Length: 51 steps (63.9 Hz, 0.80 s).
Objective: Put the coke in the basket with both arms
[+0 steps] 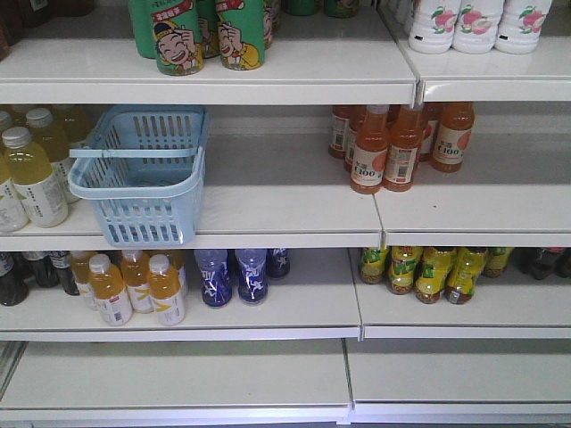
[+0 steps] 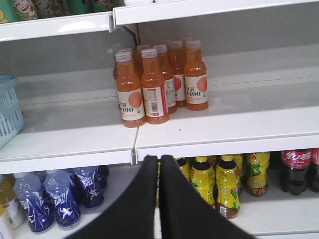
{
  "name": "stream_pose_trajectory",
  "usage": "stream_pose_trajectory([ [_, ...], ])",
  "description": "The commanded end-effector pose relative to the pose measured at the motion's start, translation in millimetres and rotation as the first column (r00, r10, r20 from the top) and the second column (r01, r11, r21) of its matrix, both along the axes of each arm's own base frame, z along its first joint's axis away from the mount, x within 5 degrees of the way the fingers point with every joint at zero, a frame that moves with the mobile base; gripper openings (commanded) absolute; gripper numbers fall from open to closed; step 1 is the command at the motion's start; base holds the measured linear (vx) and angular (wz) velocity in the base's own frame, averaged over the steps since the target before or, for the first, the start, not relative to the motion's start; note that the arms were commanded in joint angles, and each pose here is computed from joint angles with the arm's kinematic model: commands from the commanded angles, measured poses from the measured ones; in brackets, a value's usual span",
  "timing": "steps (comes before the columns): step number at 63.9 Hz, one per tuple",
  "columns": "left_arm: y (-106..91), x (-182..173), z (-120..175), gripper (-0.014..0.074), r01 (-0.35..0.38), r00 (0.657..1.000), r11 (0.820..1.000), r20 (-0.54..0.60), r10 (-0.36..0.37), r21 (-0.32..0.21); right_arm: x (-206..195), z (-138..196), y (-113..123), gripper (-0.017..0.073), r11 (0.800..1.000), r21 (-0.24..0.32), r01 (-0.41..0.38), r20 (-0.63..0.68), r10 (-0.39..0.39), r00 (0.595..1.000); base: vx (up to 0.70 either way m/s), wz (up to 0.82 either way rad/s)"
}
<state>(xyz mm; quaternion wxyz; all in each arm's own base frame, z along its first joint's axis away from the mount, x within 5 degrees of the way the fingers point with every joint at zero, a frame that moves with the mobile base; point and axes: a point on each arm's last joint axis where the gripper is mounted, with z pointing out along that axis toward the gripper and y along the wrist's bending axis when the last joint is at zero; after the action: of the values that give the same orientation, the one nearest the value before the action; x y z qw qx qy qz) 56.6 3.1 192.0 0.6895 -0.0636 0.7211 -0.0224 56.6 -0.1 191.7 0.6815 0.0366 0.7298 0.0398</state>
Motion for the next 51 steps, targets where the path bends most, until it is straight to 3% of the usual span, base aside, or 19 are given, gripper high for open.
stream_pose_trajectory([
  [1, 0.0, -1.0, 7.8, -0.0006, 0.001, 0.996, 1.0, 0.088, 0.0, -0.008, -0.7, 4.2, 0.6, -0.0005, 1.0, -0.012, -0.006, 0.082, 0.007, 0.997, 0.01, 0.04],
  [51, 0.0, -1.0, 7.8, -0.0006, 0.001, 0.996, 1.0, 0.088, 0.0, -0.008, -0.7, 4.2, 0.6, -0.0005, 1.0, -0.012, -0.006, 0.082, 0.007, 0.997, 0.0, 0.0],
])
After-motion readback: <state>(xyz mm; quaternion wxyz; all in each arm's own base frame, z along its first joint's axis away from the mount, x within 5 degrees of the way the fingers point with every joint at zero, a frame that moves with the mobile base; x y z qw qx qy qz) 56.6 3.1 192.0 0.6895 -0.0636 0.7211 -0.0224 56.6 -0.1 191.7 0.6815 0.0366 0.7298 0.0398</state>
